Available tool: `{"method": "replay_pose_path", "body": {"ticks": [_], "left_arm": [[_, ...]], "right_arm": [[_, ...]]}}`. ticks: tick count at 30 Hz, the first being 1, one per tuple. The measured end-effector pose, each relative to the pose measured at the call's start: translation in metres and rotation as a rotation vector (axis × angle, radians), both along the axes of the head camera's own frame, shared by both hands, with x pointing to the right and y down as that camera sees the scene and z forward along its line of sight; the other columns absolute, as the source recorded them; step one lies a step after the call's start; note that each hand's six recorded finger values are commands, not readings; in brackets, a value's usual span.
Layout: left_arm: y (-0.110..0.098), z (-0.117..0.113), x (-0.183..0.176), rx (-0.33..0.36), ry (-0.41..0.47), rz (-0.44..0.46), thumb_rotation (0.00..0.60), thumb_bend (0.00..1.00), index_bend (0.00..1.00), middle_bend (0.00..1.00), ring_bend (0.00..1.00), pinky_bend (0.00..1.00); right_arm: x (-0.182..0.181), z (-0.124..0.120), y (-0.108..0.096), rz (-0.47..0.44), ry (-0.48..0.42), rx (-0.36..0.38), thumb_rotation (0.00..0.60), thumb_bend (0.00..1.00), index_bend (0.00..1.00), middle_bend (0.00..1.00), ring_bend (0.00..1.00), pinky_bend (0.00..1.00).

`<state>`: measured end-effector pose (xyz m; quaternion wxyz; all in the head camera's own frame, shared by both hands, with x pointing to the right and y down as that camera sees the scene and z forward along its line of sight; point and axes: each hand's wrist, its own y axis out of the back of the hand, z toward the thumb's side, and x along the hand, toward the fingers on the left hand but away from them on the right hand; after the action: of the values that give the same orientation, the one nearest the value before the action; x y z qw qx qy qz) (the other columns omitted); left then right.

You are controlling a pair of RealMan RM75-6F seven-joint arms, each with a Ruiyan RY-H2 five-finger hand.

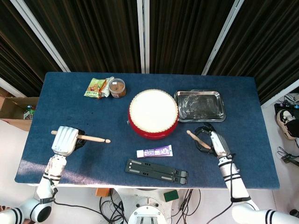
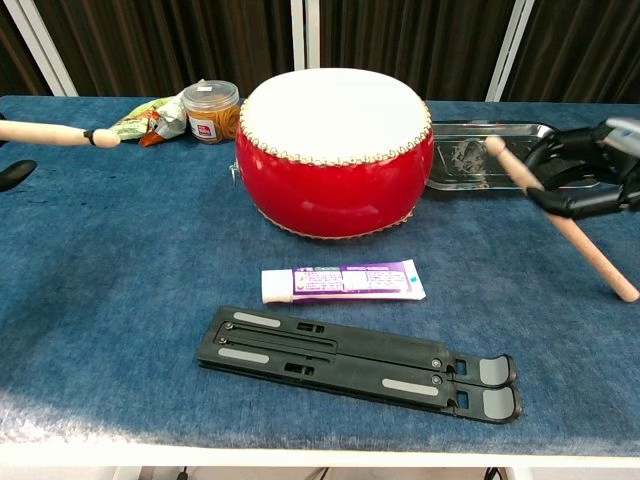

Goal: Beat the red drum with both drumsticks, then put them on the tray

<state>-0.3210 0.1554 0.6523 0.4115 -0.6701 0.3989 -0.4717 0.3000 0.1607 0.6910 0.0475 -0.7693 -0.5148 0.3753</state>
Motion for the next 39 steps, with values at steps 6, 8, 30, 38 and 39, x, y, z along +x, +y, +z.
{"method": "replay_pose_path", "body": {"ticks": [6, 8, 30, 38, 39], "left_arm": [[-0.001, -0.002, 0.001, 0.003, -0.002, 0.005, 0.600, 0.38, 1.00, 1.00, 1.00, 1.00], [-0.001, -0.003, 0.002, 0.002, -0.004, 0.007, 0.600, 0.38, 1.00, 1.00, 1.00, 1.00], [0.003, 0.002, 0.001, -0.023, -0.001, 0.009, 0.600, 0.38, 1.00, 1.00, 1.00, 1.00], [0.005, 0.002, -0.001, -0.029, -0.002, 0.010, 0.600, 0.38, 1.00, 1.00, 1.00, 1.00], [0.005, 0.002, 0.000, -0.029, -0.002, 0.010, 0.600, 0.38, 1.00, 1.00, 1.00, 1.00]], "right_arm": [[0.015, -0.004, -0.007, 0.268, -0.388, -0.087, 0.600, 0.49, 0.68, 0.40, 0.14, 0.27], [0.019, -0.004, -0.009, 0.340, -0.493, -0.110, 0.600, 0.48, 0.68, 0.41, 0.16, 0.27], [0.017, 0.023, -0.018, 0.616, -1.008, -0.246, 0.600, 0.31, 0.45, 0.41, 0.19, 0.31], [0.018, 0.027, -0.012, 0.565, -0.988, -0.251, 0.600, 0.20, 0.44, 0.46, 0.21, 0.33], [0.019, 0.028, -0.010, 0.556, -0.979, -0.249, 0.600, 0.19, 0.44, 0.47, 0.22, 0.34]]}}
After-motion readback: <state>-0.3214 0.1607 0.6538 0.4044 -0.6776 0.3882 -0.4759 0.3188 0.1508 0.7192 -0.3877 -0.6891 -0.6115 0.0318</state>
